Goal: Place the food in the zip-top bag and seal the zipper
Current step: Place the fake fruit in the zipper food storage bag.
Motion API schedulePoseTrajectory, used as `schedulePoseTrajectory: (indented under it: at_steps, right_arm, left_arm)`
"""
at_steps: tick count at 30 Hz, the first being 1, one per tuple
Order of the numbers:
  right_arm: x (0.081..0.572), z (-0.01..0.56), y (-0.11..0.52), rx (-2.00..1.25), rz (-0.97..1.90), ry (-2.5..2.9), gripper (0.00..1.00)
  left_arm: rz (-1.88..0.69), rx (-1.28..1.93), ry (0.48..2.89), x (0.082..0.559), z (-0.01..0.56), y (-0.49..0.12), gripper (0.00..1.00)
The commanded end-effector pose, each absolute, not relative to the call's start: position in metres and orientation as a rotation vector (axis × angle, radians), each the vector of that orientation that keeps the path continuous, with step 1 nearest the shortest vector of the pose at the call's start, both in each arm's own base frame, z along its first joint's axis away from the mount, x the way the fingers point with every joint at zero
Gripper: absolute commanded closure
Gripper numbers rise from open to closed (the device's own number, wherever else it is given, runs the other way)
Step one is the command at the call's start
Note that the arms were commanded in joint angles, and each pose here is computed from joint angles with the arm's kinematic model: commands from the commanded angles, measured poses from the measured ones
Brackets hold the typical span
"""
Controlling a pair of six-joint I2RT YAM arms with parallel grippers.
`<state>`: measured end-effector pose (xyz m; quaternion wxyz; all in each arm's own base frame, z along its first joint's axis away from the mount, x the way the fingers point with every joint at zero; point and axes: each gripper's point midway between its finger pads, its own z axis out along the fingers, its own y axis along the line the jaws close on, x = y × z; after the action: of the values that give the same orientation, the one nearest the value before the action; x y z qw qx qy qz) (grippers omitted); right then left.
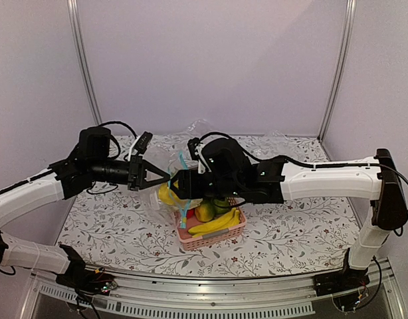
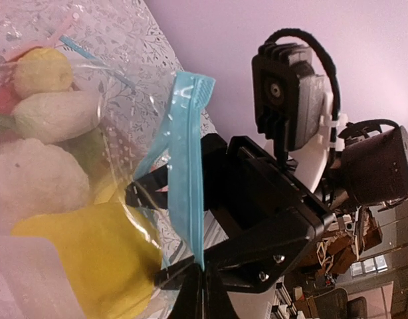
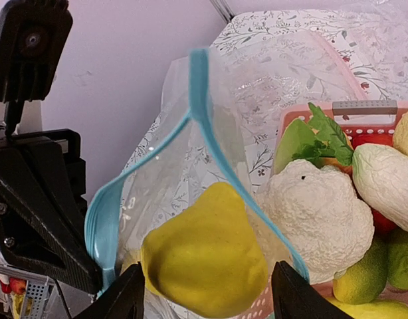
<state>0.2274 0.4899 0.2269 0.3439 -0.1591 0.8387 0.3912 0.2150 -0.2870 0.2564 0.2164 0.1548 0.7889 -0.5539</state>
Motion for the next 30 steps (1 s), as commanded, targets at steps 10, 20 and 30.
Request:
schedulePoseTrajectory:
  at_steps: [10,20,30]
  right_arm:
    - [0.228,0.264,0.493,-0.472,1.059,2.070,0.18]
    - [0.210,0.311,0.478,-0.552,1.128,1.952,0.10]
    - [0.222,0.296,0.409,-0.465,0.826,2.039,0.07]
  left_arm:
    - [-1.443,0.209,2.241,0.237,0.237,-0.252,1.00]
    - [-1.206,0.173,2.325,0.247,0.219,-0.219,1.00]
    - [-1.122,0.356,2.303,0.245,0.233,-0.195,1.00]
